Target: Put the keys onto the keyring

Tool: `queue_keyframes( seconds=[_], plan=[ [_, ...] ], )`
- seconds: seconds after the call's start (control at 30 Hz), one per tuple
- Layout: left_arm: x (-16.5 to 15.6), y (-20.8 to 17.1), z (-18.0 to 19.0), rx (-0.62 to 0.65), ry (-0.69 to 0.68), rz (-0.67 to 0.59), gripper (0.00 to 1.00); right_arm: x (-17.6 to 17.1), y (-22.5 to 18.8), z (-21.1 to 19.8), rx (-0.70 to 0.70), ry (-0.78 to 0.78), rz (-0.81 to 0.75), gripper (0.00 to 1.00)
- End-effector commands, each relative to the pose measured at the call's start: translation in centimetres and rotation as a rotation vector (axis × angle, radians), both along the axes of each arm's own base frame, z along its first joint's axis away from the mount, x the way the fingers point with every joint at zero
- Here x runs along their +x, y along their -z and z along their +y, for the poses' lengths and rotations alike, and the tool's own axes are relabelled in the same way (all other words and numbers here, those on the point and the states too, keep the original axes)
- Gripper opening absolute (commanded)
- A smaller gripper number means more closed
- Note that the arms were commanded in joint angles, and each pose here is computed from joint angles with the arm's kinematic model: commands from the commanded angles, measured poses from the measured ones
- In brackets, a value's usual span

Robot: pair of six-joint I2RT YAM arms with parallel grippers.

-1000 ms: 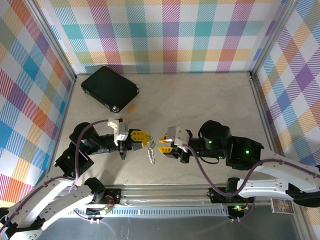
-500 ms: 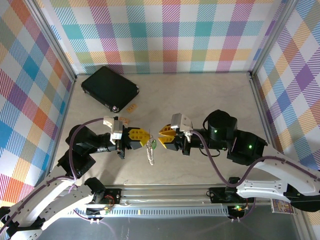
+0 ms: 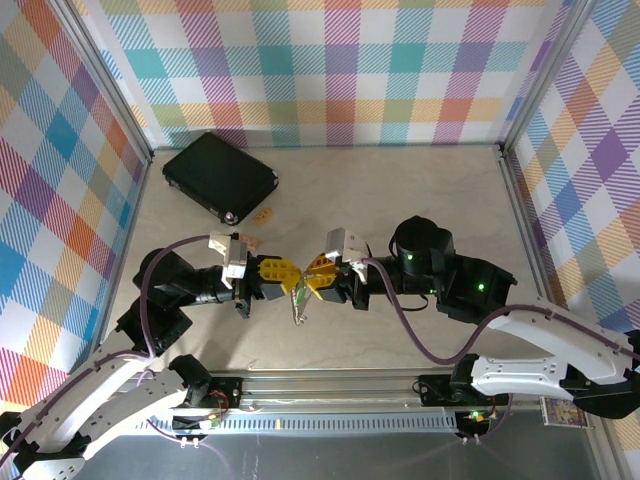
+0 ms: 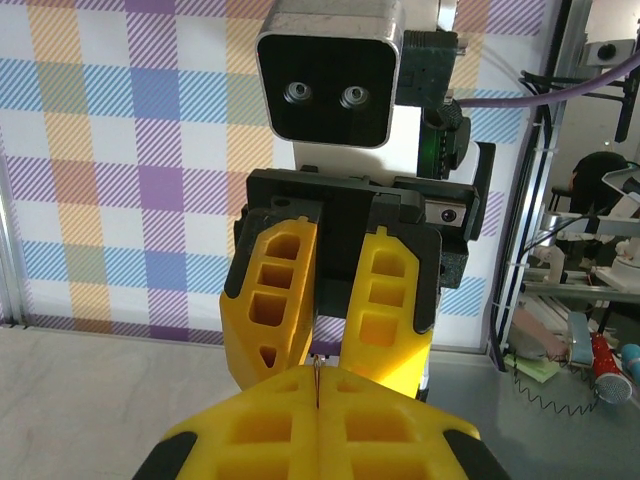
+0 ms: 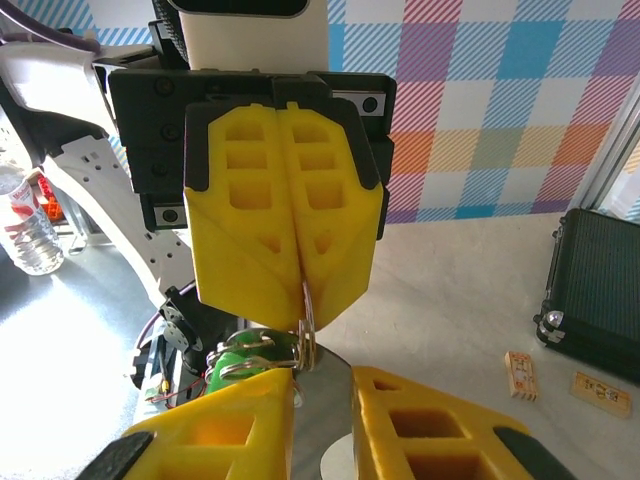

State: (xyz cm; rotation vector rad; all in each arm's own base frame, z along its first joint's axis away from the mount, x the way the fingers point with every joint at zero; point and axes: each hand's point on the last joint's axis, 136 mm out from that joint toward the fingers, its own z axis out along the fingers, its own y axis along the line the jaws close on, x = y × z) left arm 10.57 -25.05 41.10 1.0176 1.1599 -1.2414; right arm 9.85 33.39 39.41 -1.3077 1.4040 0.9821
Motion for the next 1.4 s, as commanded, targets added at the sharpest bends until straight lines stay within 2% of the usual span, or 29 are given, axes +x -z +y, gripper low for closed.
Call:
queue_keyframes(
  seconds=[0.0, 0.2, 0.6, 0.73, 0.8, 0.97, 1.07, 1.2, 1.37],
  plan=[
    [-0.1, -0.6, 0.3, -0.020, -0.004, -0.044, 0.00, -0.3, -2.7, 0.0, 0.087, -0.017, -0.015, 0.22],
    [0.0, -0.6, 0.2, -0.019, -0.004, -0.048, 0.00, -0.2, -3.1, -0.3, 0.097, -0.004, -0.024, 0.23],
    [-0.2, -0.4, 0.2, -0.002, -0.001, -0.051, 0.00, 0.3, -2.0, 0.3, 0.043, 0.005, -0.010, 0.10],
    [-0.2, 0.0, 0.1, 0.022, -0.001, -0.049, 0.00, 0.4, -1.7, 0.3, 0.019, 0.013, -0.002, 0.00],
    [-0.2, 0.3, 0.2, 0.043, -0.005, -0.049, 0.00, 0.6, -1.4, 0.3, -0.002, 0.022, 0.002, 0.00],
    [0.1, 1.9, 0.5, 0.149, -0.043, -0.042, 0.00, 0.8, -0.4, 0.1, -0.110, 0.027, 0.000, 0.00],
    [0.5, 3.4, 0.9, 0.246, -0.080, -0.036, 0.07, 0.5, 0.3, -0.1, -0.188, -0.004, -0.012, 0.00],
    [0.8, 5.2, 1.1, 0.369, -0.086, -0.028, 0.09, 0.2, 0.9, -0.2, -0.255, -0.041, -0.022, 0.00],
    [0.9, 6.0, 1.2, 0.433, -0.080, -0.029, 0.09, 0.1, 1.2, 0.0, -0.298, -0.062, -0.033, 0.00]
  ],
)
